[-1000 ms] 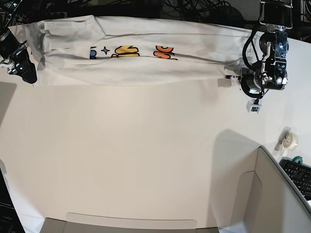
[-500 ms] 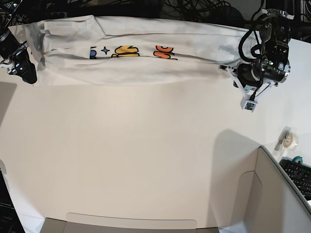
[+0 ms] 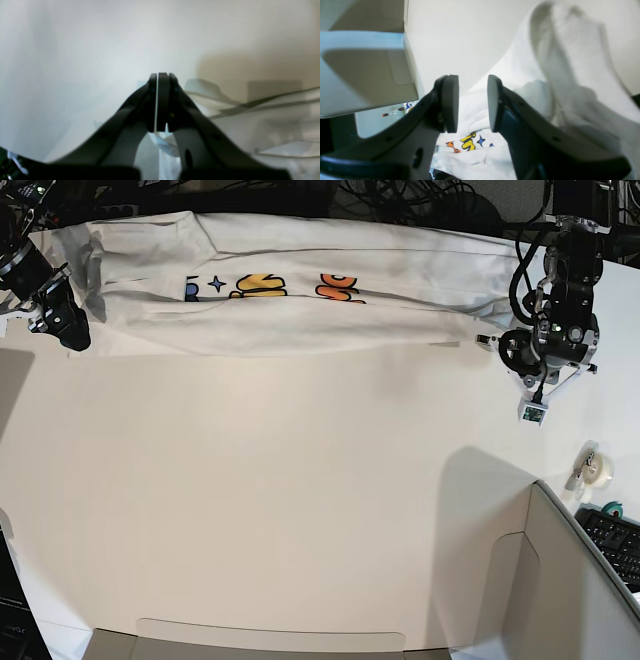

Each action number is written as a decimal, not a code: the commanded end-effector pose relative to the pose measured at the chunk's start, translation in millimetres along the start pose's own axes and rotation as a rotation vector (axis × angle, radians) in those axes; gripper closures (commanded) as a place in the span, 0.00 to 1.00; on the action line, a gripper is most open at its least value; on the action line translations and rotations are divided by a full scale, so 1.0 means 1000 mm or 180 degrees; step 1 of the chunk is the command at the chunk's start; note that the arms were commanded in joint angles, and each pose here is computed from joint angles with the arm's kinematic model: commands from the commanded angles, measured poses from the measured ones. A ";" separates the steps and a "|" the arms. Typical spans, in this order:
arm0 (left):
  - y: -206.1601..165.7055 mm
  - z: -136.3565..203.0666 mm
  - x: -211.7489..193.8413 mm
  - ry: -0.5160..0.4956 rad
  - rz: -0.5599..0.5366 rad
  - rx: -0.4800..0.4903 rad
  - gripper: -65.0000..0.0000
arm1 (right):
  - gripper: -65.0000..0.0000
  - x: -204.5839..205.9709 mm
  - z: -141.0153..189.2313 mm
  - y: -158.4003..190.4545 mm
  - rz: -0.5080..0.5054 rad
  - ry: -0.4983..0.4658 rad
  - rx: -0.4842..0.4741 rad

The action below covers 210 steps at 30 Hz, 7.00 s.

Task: Layout the t-shirt on the table in an organized manner, then fold the t-shirt properly
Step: 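Open the left gripper and lift it from the folded edge, then lower the left gripper to grasp the strip end near the orange print, then fold the strip end with the left gripper over toward the blue print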

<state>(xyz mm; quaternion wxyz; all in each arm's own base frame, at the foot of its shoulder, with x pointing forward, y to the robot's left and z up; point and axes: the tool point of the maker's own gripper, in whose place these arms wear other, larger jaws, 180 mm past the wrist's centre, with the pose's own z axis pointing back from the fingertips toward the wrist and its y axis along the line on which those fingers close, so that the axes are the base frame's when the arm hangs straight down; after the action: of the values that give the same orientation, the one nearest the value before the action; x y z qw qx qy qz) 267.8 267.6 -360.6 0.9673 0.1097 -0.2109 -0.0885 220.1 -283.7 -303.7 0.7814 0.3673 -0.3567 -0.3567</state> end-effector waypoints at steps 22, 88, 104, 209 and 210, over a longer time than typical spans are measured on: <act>-0.038 0.022 -0.082 0.0328 -0.0545 -0.0198 1.00 | 0.70 0.008 0.003 0.010 0.0101 -0.0033 0.0076; 0.032 -0.003 -0.099 -0.0065 0.1835 -0.1462 0.47 | 0.70 0.009 0.004 0.009 0.0108 -0.0024 0.0062; -0.017 -0.004 -0.097 0.0045 0.1783 -0.1962 0.47 | 0.70 0.008 0.004 0.009 0.0099 -0.0024 0.0065; -0.340 0.140 0.057 -0.0775 -0.0324 -0.4422 1.00 | 0.70 0.045 0.037 -0.025 0.0129 -0.0585 -0.0449; -0.341 0.141 0.058 -0.0786 -0.0316 -0.4435 1.00 | 0.70 0.044 0.037 -0.025 0.0130 -0.0580 -0.0448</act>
<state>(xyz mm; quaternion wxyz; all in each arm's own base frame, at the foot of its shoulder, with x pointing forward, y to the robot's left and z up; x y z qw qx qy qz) 212.6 -92.5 -311.8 0.7908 -0.5214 -0.1917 -0.2570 200.0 -340.8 -305.1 0.7769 0.2719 -0.3922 -0.4108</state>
